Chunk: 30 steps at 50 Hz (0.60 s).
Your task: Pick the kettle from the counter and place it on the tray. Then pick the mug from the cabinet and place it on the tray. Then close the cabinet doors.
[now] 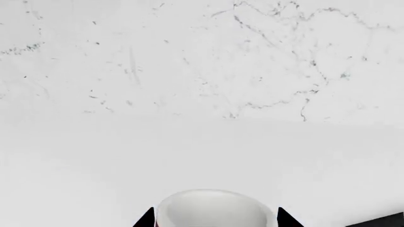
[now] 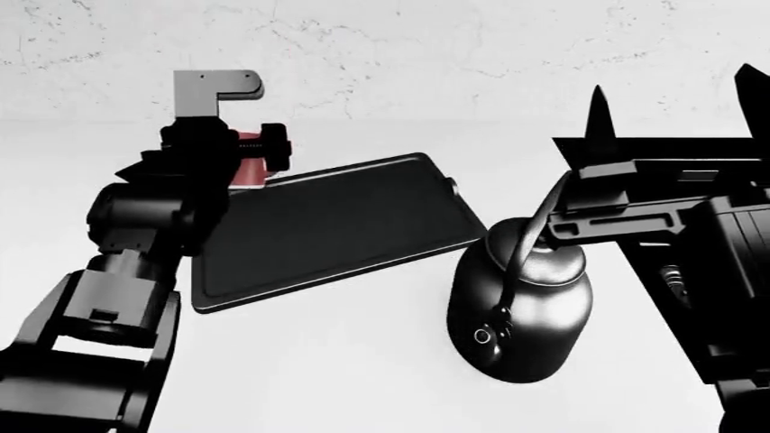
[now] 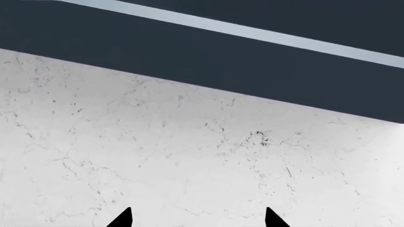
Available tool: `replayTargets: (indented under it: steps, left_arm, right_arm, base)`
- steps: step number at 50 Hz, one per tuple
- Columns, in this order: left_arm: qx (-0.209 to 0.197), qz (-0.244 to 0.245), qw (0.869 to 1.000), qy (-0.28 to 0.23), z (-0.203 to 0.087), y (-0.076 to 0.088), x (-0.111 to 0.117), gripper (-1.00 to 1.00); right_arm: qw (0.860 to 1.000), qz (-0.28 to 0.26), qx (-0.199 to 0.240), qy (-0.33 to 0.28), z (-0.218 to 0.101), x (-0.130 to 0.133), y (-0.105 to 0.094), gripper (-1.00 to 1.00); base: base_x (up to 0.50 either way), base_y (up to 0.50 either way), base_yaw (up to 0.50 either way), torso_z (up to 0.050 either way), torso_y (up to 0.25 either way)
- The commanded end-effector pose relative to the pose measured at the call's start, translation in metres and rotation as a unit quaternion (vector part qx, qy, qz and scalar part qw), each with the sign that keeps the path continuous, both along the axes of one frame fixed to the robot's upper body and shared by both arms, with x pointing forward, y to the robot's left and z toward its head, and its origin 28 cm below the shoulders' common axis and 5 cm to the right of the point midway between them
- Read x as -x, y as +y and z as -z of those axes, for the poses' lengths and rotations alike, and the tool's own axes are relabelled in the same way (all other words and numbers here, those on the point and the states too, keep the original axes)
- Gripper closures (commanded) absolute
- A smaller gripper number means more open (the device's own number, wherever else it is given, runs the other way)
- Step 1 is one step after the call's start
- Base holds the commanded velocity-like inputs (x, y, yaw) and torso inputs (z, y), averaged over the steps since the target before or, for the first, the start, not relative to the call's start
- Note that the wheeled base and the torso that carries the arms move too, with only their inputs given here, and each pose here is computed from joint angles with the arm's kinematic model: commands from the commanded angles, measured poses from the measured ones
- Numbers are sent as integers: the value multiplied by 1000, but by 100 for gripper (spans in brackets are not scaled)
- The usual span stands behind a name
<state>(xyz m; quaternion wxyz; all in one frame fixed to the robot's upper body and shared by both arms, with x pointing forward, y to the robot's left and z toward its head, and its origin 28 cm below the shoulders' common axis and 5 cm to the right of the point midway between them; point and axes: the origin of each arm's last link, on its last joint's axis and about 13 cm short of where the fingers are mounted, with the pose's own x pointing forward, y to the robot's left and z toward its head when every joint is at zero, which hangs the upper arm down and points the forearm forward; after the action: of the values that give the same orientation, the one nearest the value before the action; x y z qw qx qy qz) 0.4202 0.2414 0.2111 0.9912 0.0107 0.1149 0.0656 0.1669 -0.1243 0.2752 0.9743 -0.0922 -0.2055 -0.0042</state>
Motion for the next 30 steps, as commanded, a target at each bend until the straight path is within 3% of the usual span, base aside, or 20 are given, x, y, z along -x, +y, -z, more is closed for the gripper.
replayTargets:
  steps: [1, 24, 25, 30]
  left_arm:
    - [-2, 0, 1000, 31, 23, 7, 4, 100]
    - [5, 5, 999, 49, 40, 14, 8, 100]
    - [5, 7, 999, 49, 40, 14, 9, -100]
    - [9, 10, 999, 49, 39, 16, 9, -100]
  right_arm:
    - [1000, -1, -1, 5, 4, -3, 1, -100]
    - [1000, -3, -2, 10, 7, -6, 2, -100]
    - [1000, -4, -2, 10, 6, -6, 2, -100]
    - [1000, -5, -1, 10, 6, -6, 3, -100]
  base:
    - [0, 0, 0, 0, 0]
    - [0, 0, 1, 0, 0]
    - [0, 0, 0, 0, 0]
    - [0, 0, 0, 0, 0]
